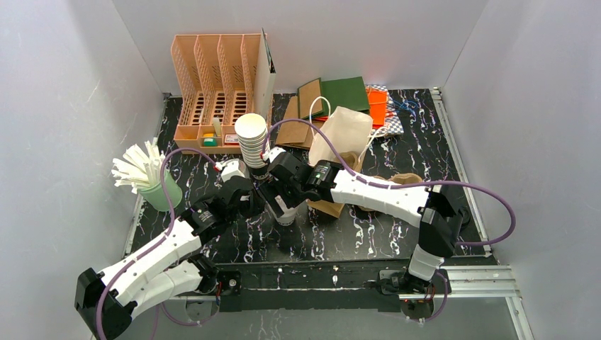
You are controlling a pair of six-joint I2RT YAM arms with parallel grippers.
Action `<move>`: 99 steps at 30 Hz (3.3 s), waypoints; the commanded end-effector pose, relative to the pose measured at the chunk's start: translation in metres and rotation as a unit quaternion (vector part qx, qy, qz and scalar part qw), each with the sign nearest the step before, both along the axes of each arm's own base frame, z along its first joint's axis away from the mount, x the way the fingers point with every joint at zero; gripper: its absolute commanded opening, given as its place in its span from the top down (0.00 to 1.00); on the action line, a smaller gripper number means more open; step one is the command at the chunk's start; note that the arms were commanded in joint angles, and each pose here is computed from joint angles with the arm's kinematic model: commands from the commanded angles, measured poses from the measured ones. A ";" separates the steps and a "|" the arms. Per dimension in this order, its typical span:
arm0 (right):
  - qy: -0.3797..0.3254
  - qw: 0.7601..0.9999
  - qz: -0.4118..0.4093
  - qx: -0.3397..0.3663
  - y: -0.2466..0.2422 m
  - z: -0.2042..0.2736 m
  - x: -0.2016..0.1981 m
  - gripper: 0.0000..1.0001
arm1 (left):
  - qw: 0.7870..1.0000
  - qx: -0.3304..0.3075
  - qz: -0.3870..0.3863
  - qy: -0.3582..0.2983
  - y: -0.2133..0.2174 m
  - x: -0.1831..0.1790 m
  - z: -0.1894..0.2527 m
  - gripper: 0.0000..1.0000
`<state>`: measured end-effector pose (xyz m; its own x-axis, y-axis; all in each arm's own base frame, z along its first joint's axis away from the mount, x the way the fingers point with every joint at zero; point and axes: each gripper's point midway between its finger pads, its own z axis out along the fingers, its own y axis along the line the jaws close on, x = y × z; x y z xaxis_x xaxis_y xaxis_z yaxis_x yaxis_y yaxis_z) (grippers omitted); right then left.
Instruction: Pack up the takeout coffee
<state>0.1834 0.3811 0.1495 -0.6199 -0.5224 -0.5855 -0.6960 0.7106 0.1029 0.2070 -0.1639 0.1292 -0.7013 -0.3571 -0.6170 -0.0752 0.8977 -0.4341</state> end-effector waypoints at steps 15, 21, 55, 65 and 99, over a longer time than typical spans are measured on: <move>0.014 0.999 0.024 0.018 0.018 0.007 -0.004 0.02 | 1.000 0.012 0.000 -0.002 0.006 -0.001 -0.001 0.78; 0.014 1.000 0.023 0.015 0.020 0.006 -0.002 0.03 | 1.000 0.012 -0.003 -0.003 0.006 -0.002 -0.001 0.78; 0.005 0.999 0.031 -0.022 0.010 -0.010 -0.003 0.19 | 0.999 -0.035 -0.014 0.010 0.005 -0.022 -0.007 0.68; -0.010 0.999 0.030 -0.040 0.003 -0.015 -0.004 0.22 | 0.996 -0.076 -0.034 0.017 -0.010 -0.027 -0.009 0.62; -0.012 0.998 0.039 -0.050 -0.004 -0.020 -0.010 0.25 | 0.996 -0.064 -0.015 0.051 -0.001 -0.023 -0.044 0.71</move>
<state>0.1857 0.3879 0.1381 -0.5710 -0.5697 -0.5911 -0.7262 0.6864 0.0399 0.1919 -0.1784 0.1162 -0.7372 -0.4398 -0.5130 -0.0453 0.7897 -0.6118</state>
